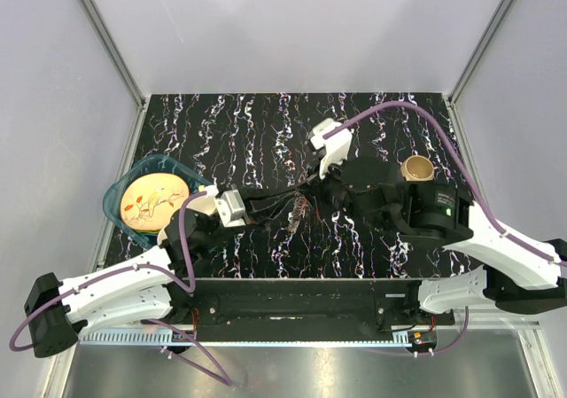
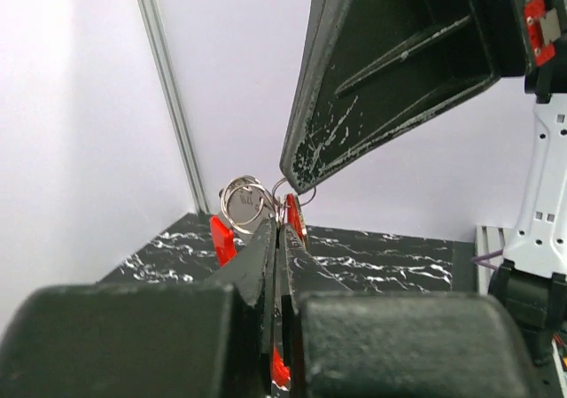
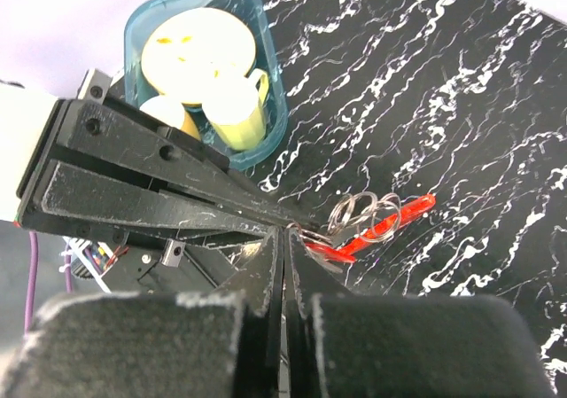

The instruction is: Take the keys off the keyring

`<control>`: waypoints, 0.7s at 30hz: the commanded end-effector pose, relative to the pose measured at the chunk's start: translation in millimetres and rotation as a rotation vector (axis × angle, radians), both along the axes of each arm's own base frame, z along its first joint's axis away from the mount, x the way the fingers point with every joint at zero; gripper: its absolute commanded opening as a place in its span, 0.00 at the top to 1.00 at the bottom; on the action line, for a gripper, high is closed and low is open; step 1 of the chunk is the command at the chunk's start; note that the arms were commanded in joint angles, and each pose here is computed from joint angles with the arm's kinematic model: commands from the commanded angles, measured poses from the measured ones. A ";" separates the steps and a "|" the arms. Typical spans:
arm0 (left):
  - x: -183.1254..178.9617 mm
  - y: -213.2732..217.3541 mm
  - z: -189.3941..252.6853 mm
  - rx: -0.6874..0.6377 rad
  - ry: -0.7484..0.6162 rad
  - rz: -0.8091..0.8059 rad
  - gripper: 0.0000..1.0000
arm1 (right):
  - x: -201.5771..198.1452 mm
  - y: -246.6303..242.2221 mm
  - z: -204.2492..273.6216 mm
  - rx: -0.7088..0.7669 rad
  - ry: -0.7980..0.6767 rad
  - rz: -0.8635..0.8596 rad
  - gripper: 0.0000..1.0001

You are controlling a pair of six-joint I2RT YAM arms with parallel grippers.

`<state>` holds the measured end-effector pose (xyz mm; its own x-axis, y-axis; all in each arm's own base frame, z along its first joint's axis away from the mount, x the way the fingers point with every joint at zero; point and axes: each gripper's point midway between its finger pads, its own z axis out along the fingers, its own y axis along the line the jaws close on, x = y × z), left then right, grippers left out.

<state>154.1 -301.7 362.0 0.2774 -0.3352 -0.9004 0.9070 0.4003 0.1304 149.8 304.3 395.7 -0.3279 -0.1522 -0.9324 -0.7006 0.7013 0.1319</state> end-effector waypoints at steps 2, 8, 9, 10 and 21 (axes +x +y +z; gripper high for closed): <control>2.1 3.0 36.9 -0.090 -0.106 0.027 1.00 | 2.3 -12.8 20.8 0.024 0.031 -0.075 1.00; -10.0 9.7 32.7 -0.158 -0.075 -0.029 1.00 | -9.7 4.3 7.9 0.149 0.130 -0.046 0.72; -12.6 12.8 35.9 -0.180 -0.077 -0.036 1.00 | -11.6 9.4 18.9 0.218 0.128 -0.026 0.69; -14.3 15.1 36.3 -0.190 -0.077 -0.039 1.00 | -15.9 5.5 26.5 0.259 0.123 -0.004 0.64; -26.0 26.8 39.1 -0.256 -0.090 -0.075 1.00 | -14.1 -16.4 51.8 0.276 -0.103 0.067 0.52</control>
<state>145.0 -294.0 358.4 0.2593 -0.4360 -0.8618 0.9222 0.3769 0.0869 127.9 297.0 420.0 -0.3692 0.0690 -0.9268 -0.7300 0.5957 0.3352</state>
